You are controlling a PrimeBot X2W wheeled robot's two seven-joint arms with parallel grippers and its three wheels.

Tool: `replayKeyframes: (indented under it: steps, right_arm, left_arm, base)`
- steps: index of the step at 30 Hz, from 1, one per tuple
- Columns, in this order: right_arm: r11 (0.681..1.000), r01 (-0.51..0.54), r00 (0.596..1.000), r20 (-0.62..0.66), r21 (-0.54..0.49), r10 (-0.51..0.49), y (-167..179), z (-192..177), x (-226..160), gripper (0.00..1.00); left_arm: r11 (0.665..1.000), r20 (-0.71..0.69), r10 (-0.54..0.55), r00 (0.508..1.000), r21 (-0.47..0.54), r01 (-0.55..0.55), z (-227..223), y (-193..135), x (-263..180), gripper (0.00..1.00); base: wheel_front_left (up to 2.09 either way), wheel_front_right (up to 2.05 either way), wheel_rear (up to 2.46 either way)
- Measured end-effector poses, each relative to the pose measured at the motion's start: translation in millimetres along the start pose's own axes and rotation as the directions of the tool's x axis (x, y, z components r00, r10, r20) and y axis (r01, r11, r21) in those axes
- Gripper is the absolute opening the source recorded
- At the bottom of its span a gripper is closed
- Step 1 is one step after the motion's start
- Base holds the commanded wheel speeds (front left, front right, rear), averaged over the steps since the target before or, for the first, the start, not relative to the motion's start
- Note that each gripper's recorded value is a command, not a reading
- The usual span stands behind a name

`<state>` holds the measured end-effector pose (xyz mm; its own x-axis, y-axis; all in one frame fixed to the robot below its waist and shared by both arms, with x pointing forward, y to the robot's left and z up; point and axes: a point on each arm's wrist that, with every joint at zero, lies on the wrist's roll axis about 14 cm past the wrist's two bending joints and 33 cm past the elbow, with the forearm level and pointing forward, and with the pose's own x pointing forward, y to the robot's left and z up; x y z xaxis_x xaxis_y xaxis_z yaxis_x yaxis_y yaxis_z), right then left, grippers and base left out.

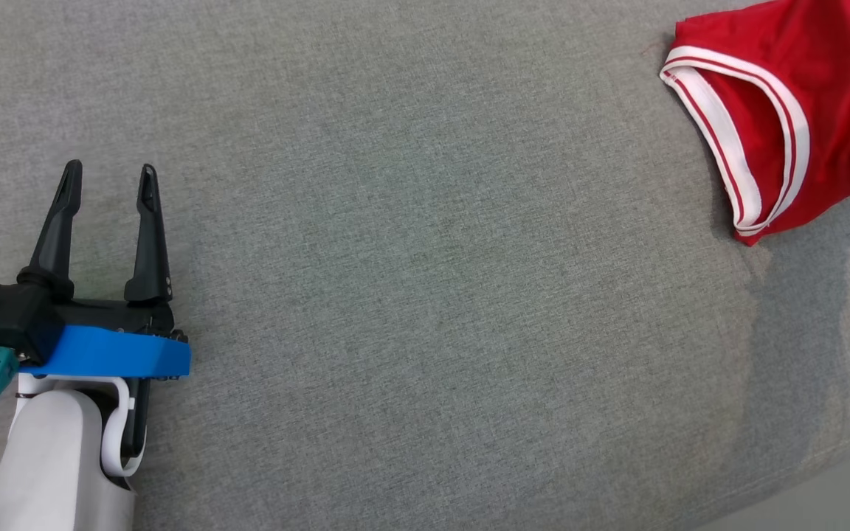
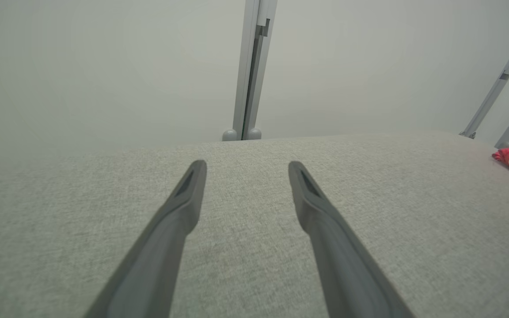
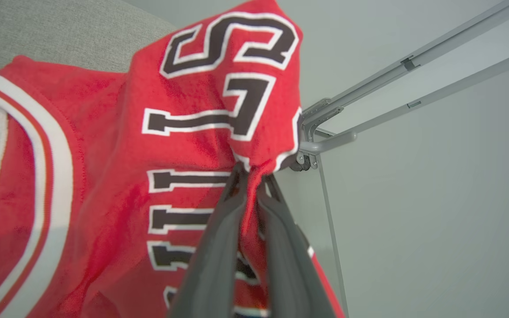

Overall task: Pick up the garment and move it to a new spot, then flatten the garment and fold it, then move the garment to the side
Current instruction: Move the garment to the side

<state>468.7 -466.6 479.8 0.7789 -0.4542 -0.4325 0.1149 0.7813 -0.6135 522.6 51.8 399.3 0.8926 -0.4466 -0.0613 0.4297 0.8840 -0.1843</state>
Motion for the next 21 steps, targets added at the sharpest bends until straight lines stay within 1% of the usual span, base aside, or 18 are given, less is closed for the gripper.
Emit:
replayKeyframes:
  steps: [1,2,5,9,14,18,19,21]
  right_arm:
    - [1.0,-0.001,1.0,0.003,0.004,0.001,2.2,0.0,0.2,0.93]
    - [1.0,0.0,1.0,0.01,0.011,0.0,3.0,0.8,0.0,1.0]
    - [0.999,0.013,1.0,0.016,0.03,-0.013,0.9,2.0,-2.4,1.0]
    - [0.996,0.009,0.999,0.052,0.09,-0.014,5.6,11.7,-8.6,1.0]
    - [0.982,-0.029,0.988,0.153,0.186,0.001,19.3,29.0,-26.6,1.0]
    - [0.962,-0.102,0.959,0.281,0.255,0.027,40.7,48.7,-48.2,1.0]
    - [0.95,-0.143,0.935,0.353,0.276,0.038,49.9,60.8,-61.9,1.0]
    - [0.932,-0.191,0.907,0.419,0.309,0.047,61.6,71.2,-75.8,1.0]
  left_arm:
    - [1.0,0.002,0.001,1.0,0.001,-0.001,1.3,0.3,-0.7,1.0]
    - [1.0,0.001,0.003,1.0,0.004,-0.003,2.4,0.9,-1.7,1.0]
    - [1.0,0.007,0.008,1.0,0.009,-0.008,8.1,0.7,-5.9,1.0]
    - [1.0,0.018,0.025,1.0,0.011,-0.025,18.6,-0.8,-16.7,1.0]
    - [0.998,0.052,0.066,0.996,0.013,-0.067,41.5,-0.4,-40.3,1.0]
    - [0.994,0.076,0.111,0.991,0.011,-0.112,58.2,0.4,-66.5,1.0]
    - [0.991,0.083,0.136,0.987,0.005,-0.137,63.5,0.4,-82.5,1.0]
    - [0.987,0.089,0.157,0.984,0.001,-0.158,67.7,0.8,-96.4,1.0]
  base:
    - [0.0,0.0,0.0]
    - [0.0,0.0,0.0]
    - [0.0,0.0,0.0]
    - [0.0,0.0,0.0]
    - [0.0,0.0,0.0]
    - [0.0,0.0,0.0]
    - [0.0,0.0,0.0]
    - [0.0,0.0,0.0]
